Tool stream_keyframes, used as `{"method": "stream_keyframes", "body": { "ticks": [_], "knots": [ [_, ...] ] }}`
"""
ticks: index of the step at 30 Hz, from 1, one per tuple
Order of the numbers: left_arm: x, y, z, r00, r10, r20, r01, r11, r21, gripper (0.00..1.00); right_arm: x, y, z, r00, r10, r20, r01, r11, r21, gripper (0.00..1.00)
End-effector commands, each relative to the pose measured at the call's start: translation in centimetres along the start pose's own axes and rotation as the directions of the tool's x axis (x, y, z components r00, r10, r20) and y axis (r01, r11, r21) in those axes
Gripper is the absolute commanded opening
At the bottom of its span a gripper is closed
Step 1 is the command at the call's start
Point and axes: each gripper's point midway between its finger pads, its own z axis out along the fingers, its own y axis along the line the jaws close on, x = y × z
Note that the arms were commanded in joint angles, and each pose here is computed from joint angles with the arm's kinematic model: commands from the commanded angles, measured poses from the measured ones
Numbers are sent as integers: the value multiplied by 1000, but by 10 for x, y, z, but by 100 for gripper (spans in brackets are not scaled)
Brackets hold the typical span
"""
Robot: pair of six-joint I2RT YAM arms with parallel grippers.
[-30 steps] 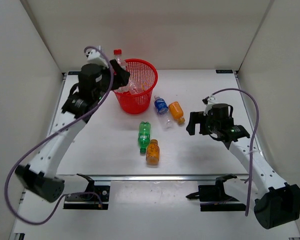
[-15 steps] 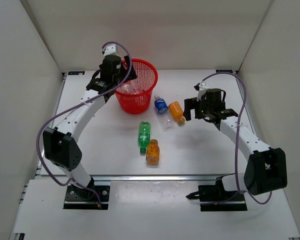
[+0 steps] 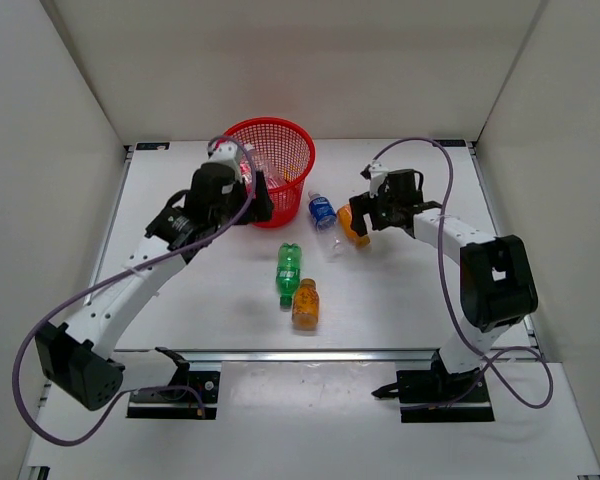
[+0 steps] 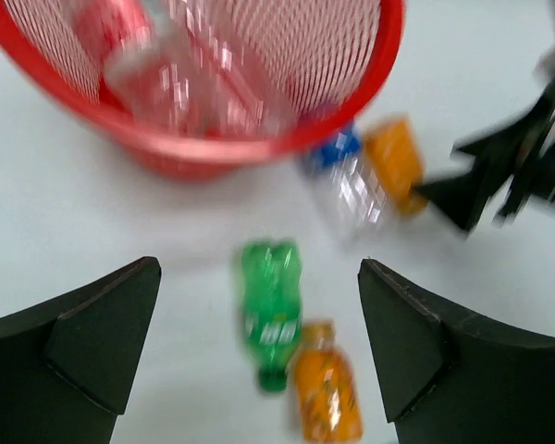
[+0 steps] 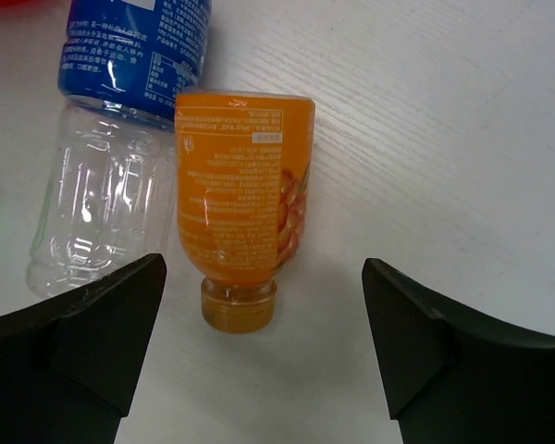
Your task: Put the plastic bottles in the bin
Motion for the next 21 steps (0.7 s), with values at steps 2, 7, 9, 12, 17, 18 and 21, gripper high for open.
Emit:
{"method": "stream_keyframes", "body": {
  "ticks": [2,7,9,12,17,18,21],
  "knots": [
    [90,22,-22,970,-5,-241,9,1000,16,98,-32,-6,13,994,-58,95,59,998,-6,81],
    [123,48,-32,954,-80,-289,73,997,-36,99,-22,-4,37,996,-21,82,22,1000,-17,77],
    [118,55,-38,960,-101,-262,90,995,-53,99,-24,-2,42,996,-25,83,26,1000,-10,75],
    [112,64,-44,965,-128,-228,115,991,-70,99,-16,-4,50,998,2,59,-2,1000,6,65],
    [109,81,-53,967,-157,-202,136,984,-117,98,-22,-3,47,994,55,92,-53,998,-20,44],
    [113,83,-54,964,-162,-209,138,983,-125,99,-22,-8,45,993,68,93,-67,998,-12,41],
    [118,85,-56,961,-162,-223,134,982,-134,99,-43,-12,23,987,71,141,-73,997,6,31]
  ]
}}
